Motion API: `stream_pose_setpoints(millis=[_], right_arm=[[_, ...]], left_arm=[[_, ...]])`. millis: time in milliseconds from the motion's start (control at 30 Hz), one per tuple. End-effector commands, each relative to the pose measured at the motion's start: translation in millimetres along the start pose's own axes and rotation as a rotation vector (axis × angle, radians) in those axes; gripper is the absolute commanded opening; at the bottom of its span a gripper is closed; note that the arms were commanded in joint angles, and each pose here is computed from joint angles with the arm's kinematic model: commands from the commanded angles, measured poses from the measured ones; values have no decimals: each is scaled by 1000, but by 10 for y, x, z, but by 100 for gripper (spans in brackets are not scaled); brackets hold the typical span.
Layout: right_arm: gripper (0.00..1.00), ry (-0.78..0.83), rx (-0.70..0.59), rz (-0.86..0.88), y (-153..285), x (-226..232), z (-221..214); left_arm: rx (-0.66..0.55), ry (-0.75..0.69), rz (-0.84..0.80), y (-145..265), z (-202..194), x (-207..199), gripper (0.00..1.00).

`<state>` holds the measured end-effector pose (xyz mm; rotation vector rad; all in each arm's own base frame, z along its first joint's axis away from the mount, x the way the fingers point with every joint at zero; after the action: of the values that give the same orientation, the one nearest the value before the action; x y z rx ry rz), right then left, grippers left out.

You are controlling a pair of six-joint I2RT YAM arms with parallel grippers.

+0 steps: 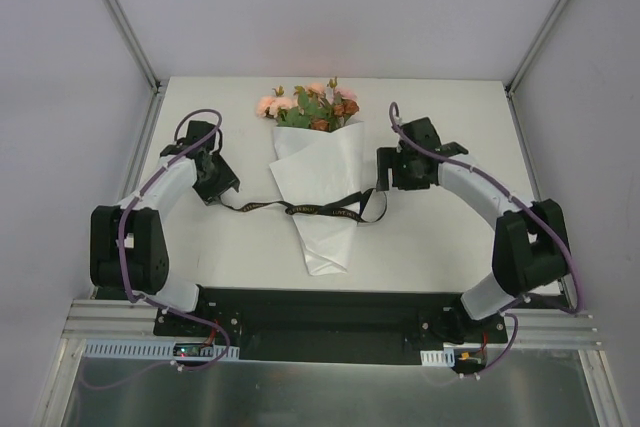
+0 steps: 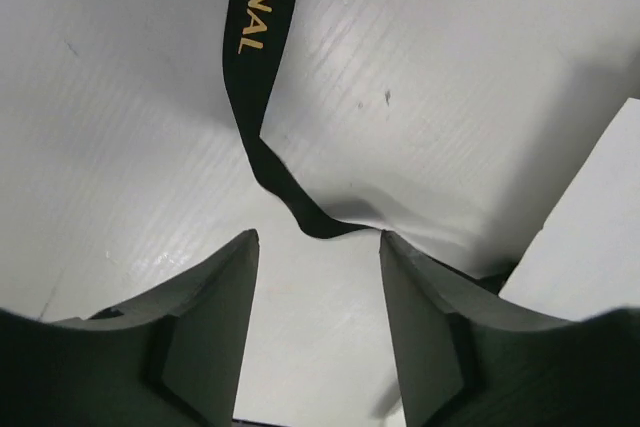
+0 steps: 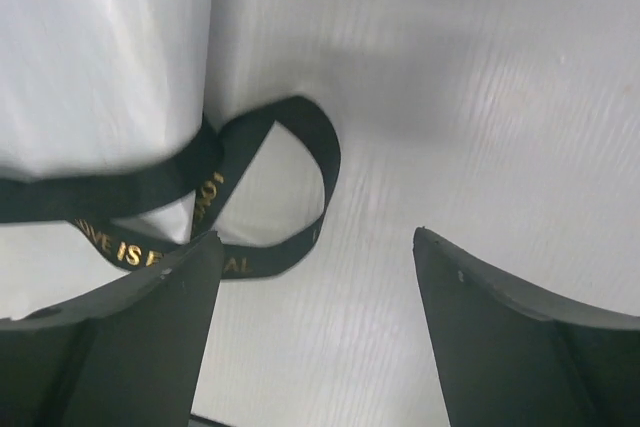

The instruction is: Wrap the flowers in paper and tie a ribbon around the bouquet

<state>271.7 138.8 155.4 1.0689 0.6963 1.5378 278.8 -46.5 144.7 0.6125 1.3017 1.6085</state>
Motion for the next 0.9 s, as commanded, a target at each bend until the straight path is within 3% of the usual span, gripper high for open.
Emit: stream_pose_setpoints(millis=[0,33,100,167,267,500,600,733,867], right_arm=[[77,73,60,127,-136,-11,313],[75,91,69,176,-154,16,309],[75,127,72,214,-197,39,286],[76,143,84,241,-243,46,250],[77,148,106,221,-326,18,225],[76,190,106,162,-404,-3,165],[75,215,99,154,-406,29,138],[69,233,119,149,-457,63,90],[63,239,123,143,-534,66,41]], left_arm=[[-47,-37,-52,163,-73,51,59],[-43,-40,-82,173,-114,49,65],[-51,-50,-129,220,-186,51,85],[-32,-73,-299,265,-223,-90,99],[115,23,-426,237,-332,-246,99],[376,426,-314,-95,-615,-362,99],[393,565,-277,-183,-604,-409,99],[337,610,-240,-267,-531,-423,97],[358,616,-239,-391,-516,-458,93]])
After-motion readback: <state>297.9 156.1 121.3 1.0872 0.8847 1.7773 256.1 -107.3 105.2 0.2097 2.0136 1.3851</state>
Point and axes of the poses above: each gripper's point midway between its finger pads, its own y axis back along the fingers, its own x axis along the line the jaws close on, z = x × y, the point moved 8 cm from there along y, back along the fingers, and after that the axes turned 11 degrees about -y, right-handed, at the moved point
